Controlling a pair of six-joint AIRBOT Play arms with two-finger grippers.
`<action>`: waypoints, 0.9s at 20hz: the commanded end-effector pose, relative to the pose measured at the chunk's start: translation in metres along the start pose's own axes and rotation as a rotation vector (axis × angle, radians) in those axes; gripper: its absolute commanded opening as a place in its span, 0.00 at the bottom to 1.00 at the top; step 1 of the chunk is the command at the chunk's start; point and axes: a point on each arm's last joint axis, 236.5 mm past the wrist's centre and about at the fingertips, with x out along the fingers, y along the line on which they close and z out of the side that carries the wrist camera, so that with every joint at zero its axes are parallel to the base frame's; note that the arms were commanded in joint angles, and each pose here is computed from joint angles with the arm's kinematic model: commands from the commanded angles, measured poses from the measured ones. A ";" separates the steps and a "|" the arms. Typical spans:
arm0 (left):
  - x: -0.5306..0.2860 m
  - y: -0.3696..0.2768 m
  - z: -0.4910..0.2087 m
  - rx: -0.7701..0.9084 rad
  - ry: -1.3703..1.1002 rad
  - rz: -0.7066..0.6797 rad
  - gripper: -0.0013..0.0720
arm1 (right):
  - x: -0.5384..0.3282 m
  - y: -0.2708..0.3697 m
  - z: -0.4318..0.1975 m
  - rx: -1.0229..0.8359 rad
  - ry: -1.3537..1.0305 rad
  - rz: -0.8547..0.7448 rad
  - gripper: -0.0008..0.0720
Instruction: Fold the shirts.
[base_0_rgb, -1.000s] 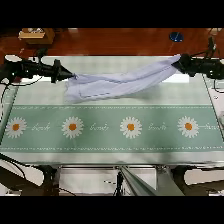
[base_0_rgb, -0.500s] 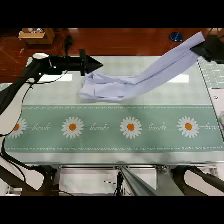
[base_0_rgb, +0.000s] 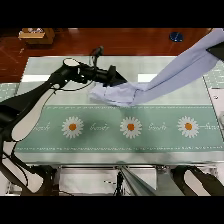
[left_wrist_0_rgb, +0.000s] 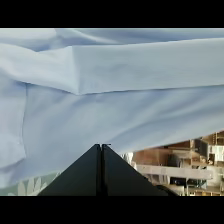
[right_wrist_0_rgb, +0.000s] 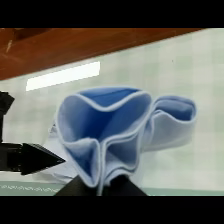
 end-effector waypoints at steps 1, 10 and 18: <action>0.040 -0.001 -0.027 0.004 0.055 0.010 0.04 | -0.017 -0.005 -0.014 0.004 0.027 -0.063 0.05; 0.115 -0.011 -0.083 -0.077 0.136 -0.049 0.04 | -0.020 -0.028 -0.020 0.004 0.052 -0.161 0.05; 0.174 -0.018 -0.119 -0.259 0.126 -0.130 0.04 | -0.019 -0.023 -0.020 0.009 0.053 -0.140 0.05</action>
